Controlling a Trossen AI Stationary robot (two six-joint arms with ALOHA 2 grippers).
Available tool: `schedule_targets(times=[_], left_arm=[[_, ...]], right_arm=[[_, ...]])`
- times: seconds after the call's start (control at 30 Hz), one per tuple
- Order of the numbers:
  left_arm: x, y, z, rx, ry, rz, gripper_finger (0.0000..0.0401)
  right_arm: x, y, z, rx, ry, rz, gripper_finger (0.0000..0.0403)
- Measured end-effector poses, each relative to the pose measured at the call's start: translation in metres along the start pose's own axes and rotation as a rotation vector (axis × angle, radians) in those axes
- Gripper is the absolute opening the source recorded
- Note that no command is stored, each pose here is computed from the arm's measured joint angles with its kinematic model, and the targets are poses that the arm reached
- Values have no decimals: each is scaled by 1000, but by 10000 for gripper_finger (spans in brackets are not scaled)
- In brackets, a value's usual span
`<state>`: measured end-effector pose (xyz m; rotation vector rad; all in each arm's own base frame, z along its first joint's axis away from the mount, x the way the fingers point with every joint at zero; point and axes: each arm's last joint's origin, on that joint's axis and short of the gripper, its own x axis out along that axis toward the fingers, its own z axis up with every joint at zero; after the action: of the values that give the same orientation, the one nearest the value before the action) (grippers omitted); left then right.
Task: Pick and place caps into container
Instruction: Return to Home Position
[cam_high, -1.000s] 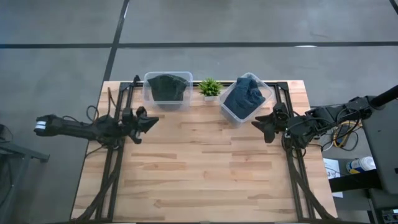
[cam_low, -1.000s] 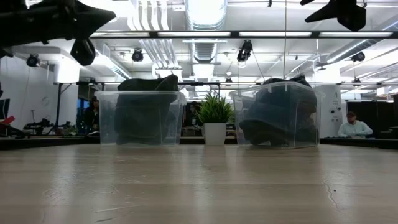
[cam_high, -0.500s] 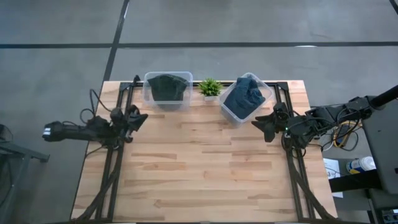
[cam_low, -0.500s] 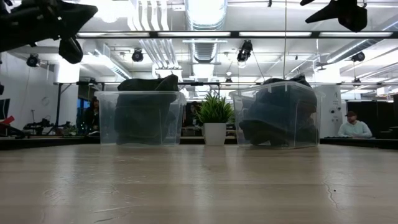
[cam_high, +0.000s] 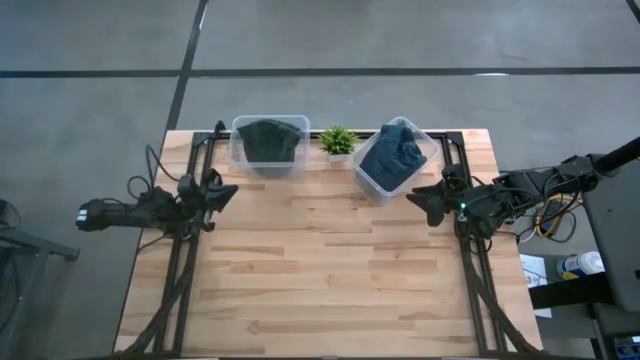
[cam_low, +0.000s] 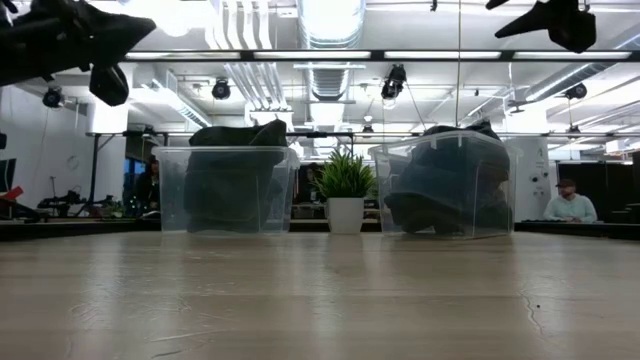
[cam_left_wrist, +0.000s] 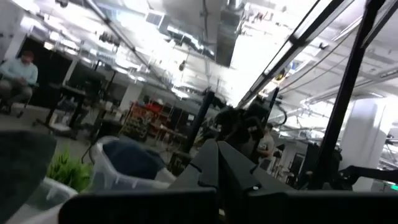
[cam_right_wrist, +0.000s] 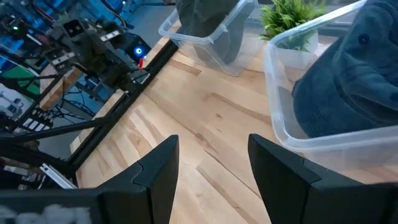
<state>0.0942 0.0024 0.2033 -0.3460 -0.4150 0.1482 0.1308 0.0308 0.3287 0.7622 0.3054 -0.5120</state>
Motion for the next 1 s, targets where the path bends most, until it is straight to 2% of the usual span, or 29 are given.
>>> schedule_targets(times=[0.13,0.3,0.73,1.0], left_arm=[[-5,0,6,12,-51,-15,0],[-5,0,3,23,-16,-16,0],[-9,10,-27,-21,290,88,0],[-10,11,-31,-41,332,74,0]], right_arm=[[-1,-4,-1,20,15,-30,187],[-2,-6,-2,22,21,-42,187],[-10,-10,3,44,7,-14,187],[-17,-15,7,64,-12,3,187]])
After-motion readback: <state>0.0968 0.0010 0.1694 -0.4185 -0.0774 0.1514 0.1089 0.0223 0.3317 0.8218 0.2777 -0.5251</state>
